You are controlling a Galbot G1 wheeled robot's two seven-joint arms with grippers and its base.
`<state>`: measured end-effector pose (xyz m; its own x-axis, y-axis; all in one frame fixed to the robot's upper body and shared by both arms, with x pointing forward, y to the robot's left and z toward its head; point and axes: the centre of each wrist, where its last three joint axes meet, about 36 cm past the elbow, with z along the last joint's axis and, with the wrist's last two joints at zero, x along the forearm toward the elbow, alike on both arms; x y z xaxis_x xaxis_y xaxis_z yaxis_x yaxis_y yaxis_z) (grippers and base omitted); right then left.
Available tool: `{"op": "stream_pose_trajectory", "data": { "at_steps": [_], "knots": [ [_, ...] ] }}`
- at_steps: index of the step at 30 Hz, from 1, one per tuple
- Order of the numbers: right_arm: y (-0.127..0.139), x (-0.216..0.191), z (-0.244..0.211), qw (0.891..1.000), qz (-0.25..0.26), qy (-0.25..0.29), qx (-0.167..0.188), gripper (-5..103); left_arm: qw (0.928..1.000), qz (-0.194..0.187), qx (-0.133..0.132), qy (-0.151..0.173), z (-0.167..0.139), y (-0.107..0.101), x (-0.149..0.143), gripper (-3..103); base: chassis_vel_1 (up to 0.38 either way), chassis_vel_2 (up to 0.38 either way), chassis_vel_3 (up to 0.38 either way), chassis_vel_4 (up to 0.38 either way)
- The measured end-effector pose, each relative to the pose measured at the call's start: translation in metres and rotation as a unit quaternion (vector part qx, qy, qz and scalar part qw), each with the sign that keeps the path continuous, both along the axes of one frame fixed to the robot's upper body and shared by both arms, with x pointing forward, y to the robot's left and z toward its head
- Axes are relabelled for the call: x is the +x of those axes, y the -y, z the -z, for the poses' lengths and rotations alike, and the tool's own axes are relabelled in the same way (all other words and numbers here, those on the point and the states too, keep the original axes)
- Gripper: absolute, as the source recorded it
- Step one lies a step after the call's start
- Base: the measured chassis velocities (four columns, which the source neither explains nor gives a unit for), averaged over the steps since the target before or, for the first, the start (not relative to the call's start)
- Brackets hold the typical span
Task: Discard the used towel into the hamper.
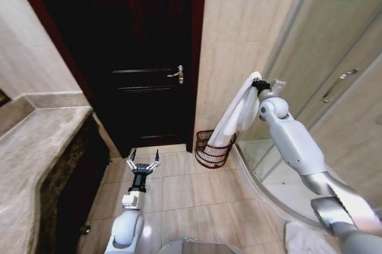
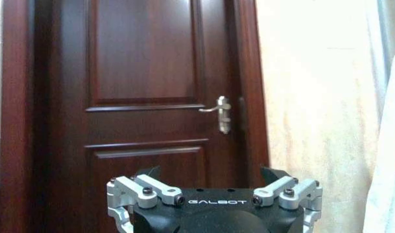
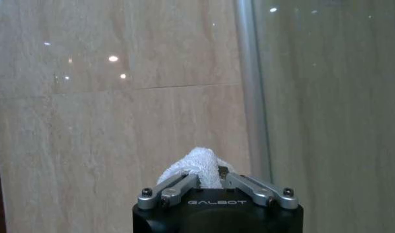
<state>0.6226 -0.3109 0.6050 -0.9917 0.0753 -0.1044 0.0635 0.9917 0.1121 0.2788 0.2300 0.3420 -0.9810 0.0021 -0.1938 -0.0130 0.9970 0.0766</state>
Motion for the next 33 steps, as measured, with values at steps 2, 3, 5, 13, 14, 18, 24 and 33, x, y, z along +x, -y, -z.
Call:
{"op": "stream_pose_trajectory", "data": {
  "at_steps": [2, 3, 5, 13, 14, 18, 24, 33],
  "knots": [
    [-0.002, -0.007, 0.003, 0.999, -0.032, 0.001, 0.004, 4, 1.0000, 0.000, 0.000, -0.002, 0.002, 0.001, 0.000, 100, -0.076, -0.071, -0.079, -0.085],
    [-0.002, -0.007, 0.003, 0.999, -0.032, 0.001, 0.004, 4, 1.0000, 0.000, 0.000, -0.002, 0.002, 0.001, 0.000, 100, -0.076, -0.077, -0.079, -0.085],
    [-0.004, -0.009, 0.006, 0.998, -0.058, 0.009, 0.008, 4, 1.0000, 0.001, 0.000, -0.003, 0.005, 0.001, -0.001, 100, -0.045, -0.070, -0.048, -0.053],
    [-0.018, -0.003, 0.002, 0.992, -0.120, 0.029, 0.001, 4, 1.0000, 0.000, 0.002, -0.004, 0.009, 0.003, -0.002, 100, -0.046, -0.049, -0.047, -0.055],
    [-0.020, -0.001, 0.001, 0.992, -0.121, 0.030, 0.001, 4, 1.0000, 0.000, 0.002, -0.004, 0.010, 0.003, -0.002, 100, -0.058, -0.044, -0.050, -0.064],
    [-0.038, 0.014, -0.010, 0.993, -0.108, 0.035, 0.012, 4, 1.0000, -0.001, 0.003, -0.006, 0.013, 0.002, -0.006, 100, -0.059, -0.053, -0.049, -0.060],
    [-0.074, 0.034, -0.020, 0.995, -0.088, 0.038, 0.036, 4, 1.0000, -0.001, 0.004, -0.007, 0.015, 0.002, -0.009, 100, -0.055, -0.059, -0.054, -0.059],
    [-0.108, 0.039, -0.016, 0.986, -0.151, 0.052, 0.054, 4, 0.9999, -0.011, -0.005, 0.007, 0.014, 0.001, -0.005, 100, -0.053, -0.053, -0.062, -0.065]
  ]
}}
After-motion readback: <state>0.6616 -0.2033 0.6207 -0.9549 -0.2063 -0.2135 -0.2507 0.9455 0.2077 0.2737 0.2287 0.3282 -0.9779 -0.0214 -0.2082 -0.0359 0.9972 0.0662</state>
